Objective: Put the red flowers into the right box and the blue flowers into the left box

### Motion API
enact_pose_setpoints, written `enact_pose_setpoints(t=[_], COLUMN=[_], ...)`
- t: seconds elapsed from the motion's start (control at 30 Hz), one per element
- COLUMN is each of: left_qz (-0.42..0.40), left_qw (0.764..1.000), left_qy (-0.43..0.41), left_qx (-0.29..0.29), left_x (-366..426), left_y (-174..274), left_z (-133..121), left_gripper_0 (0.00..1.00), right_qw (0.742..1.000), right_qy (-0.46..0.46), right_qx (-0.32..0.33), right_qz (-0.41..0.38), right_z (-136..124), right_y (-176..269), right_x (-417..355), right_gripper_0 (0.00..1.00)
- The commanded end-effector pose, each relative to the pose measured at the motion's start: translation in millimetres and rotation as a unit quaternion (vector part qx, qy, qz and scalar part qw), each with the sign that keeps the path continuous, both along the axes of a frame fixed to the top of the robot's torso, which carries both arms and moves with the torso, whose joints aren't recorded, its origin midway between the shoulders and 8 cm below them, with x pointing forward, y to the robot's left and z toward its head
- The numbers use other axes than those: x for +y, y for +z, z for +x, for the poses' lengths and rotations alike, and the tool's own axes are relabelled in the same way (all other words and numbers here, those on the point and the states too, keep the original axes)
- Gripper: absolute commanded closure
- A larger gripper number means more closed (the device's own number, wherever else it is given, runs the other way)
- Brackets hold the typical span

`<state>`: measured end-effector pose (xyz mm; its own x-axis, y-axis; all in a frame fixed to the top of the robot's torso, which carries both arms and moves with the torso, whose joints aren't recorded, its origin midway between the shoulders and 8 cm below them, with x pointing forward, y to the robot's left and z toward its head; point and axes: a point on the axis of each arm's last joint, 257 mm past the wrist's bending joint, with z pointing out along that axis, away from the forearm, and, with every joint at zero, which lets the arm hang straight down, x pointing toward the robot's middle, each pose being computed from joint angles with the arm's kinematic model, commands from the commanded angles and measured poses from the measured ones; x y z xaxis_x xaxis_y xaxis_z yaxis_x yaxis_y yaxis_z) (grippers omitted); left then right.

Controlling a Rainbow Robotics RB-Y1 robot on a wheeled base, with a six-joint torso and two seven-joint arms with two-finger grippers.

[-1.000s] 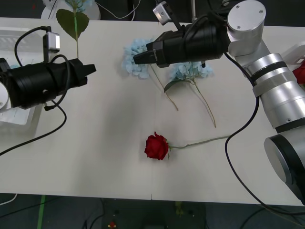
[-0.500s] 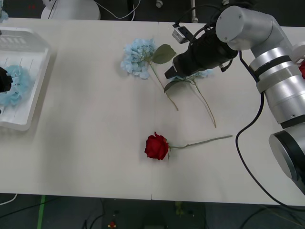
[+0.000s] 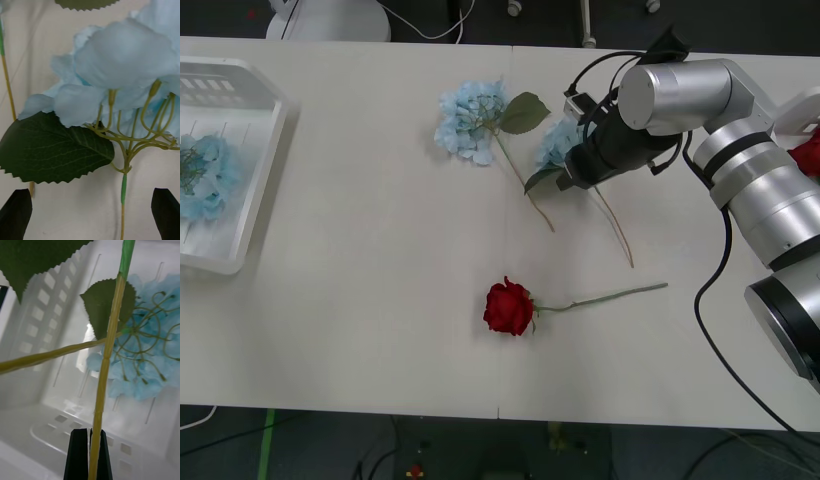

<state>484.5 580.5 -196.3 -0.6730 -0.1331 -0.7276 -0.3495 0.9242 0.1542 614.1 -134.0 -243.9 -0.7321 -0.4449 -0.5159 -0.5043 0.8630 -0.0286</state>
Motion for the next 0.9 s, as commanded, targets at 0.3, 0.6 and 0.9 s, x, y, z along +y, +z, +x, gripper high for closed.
enact_pose_setpoints(t=[0.3, 0.6, 0.9], left_qz=[0.099, 0.063, -0.038], left_qw=[0.993, 0.998, 0.988], left_qy=[0.056, -0.016, -0.151], left_qx=[0.011, 0.019, -0.004], left_x=[67.1, 18.4, -136.4], left_y=[53.2, 50.5, 100.4], left_z=[-18.5, -4.1, -6.9], left_gripper_0=[0.63, 0.03, 0.03], right_qw=[0.999, 0.998, 0.998], right_qy=[-0.01, -0.007, -0.004], right_qx=[-0.042, -0.048, -0.052], right_qz=[-0.029, -0.044, -0.046], right_z=[28.8, 29.8, 30.9], right_y=[20.7, 1.0, -11.7], right_x=[-21.8, -15.4, -10.2], right_gripper_0=[0.08, 0.08, 0.23])
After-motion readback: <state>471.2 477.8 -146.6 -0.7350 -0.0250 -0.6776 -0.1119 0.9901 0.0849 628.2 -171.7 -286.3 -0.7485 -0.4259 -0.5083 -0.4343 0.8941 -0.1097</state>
